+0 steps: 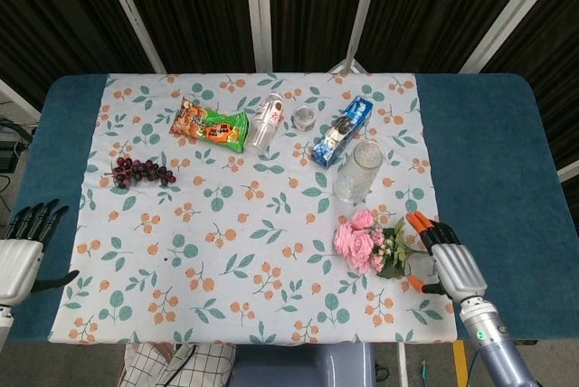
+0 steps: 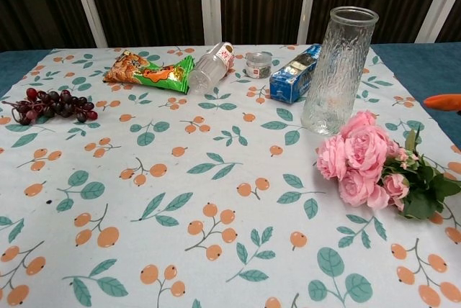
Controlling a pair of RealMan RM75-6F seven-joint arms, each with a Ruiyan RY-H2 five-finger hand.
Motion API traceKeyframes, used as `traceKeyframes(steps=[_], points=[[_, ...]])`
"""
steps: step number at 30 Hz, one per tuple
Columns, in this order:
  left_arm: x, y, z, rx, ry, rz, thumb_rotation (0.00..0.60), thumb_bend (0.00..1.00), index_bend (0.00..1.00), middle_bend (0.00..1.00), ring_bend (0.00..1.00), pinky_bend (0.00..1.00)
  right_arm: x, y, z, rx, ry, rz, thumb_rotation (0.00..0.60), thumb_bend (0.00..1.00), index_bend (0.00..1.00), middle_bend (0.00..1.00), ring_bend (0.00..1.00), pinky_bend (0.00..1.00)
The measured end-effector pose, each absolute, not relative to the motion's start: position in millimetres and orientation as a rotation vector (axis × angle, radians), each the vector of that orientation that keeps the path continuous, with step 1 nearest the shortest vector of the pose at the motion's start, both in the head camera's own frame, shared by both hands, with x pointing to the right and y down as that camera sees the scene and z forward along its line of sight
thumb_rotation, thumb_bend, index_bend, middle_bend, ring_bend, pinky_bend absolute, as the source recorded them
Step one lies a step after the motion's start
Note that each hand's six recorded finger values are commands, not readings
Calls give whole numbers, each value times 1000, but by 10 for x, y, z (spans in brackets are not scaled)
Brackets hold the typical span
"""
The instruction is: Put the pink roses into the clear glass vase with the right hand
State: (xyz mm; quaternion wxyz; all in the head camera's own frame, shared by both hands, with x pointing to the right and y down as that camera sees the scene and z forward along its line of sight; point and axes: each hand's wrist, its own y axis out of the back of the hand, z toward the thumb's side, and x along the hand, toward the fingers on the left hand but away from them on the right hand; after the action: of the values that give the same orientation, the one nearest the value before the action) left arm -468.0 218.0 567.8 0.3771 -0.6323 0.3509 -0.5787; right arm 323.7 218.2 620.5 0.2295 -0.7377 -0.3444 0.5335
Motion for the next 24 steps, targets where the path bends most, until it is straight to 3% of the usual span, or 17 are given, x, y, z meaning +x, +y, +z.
traceKeyframes(steps=[16, 19, 21, 24], points=[[-4678, 2169, 5686, -1652, 906, -1465, 600, 0, 0, 0, 0, 0, 2956, 2070, 6687, -2028, -867, 1551, 600, 308, 7, 29, 36, 0], [-4677, 2169, 5687, -1656, 906, -1464, 600, 0, 0, 0, 0, 0, 2924, 2050, 6757, -2020, -860, 1561, 600, 307, 110, 178, 190, 12], [-4677, 2169, 5689, -1659, 907, -1466, 600, 0, 0, 0, 0, 0, 2899, 2040, 6792, -2013, -853, 1560, 600, 308, 245, 317, 327, 63], [-4678, 2170, 5693, -1665, 908, -1468, 600, 0, 0, 0, 0, 0, 2855, 2031, 6824, -2004, -854, 1546, 600, 308, 423, 453, 456, 163]])
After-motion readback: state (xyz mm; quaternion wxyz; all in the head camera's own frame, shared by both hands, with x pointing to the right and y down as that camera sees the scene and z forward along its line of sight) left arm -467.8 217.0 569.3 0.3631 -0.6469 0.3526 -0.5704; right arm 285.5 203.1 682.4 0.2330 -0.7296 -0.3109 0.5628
